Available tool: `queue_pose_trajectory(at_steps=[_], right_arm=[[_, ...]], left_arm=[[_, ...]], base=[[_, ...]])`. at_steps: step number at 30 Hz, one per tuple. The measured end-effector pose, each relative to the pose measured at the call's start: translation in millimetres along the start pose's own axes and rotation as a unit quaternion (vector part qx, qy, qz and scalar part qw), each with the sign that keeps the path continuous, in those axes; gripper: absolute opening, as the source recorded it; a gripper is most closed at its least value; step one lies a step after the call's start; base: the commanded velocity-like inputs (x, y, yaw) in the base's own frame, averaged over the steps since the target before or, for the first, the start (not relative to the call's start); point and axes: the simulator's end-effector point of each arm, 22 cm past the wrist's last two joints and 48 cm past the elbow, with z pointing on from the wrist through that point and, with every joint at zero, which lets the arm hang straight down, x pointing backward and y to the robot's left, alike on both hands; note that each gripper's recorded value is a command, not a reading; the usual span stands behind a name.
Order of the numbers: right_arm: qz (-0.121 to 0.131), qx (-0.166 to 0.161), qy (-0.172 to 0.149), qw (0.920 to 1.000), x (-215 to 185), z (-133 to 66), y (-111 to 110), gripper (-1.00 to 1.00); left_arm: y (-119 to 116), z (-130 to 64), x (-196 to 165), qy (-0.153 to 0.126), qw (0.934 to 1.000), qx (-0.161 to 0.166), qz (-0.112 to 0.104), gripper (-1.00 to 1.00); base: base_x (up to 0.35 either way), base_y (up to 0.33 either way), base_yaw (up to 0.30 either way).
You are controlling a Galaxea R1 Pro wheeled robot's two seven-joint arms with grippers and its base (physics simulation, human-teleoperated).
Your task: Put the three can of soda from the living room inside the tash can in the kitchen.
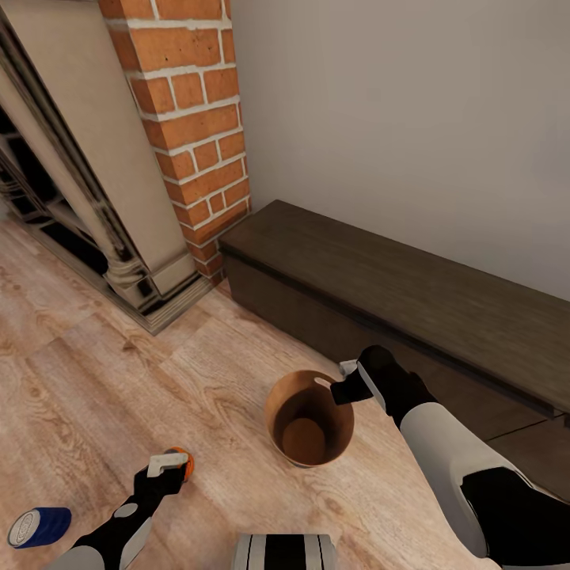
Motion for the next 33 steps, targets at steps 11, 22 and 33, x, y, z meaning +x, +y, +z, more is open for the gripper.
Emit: queue_pose_trajectory(at_steps=[11,22,33], right_arm=[[-0.001,-0.001,0.000,1.0000,0,0.1,1,-1.00],[-0.002,0.000,-0.004,1.0000,-2,-4.5,2,-1.00],[-0.005,0.004,-0.026,0.9997,-13,-30.7,5,-1.00]], left_arm=[[1,0.1,0,0.000,1.0000,0.000,-0.002,-1.00],[0,-1.3,-4,-0.003,1.0000,0.001,-0.001,-1.00],[0,-9.5,-29,-0.024,0.9997,0.002,-0.002,-1.00]], base=[[0.000,0.000,0.000],[0.000,0.000,0.000],[0.000,0.000,0.000]])
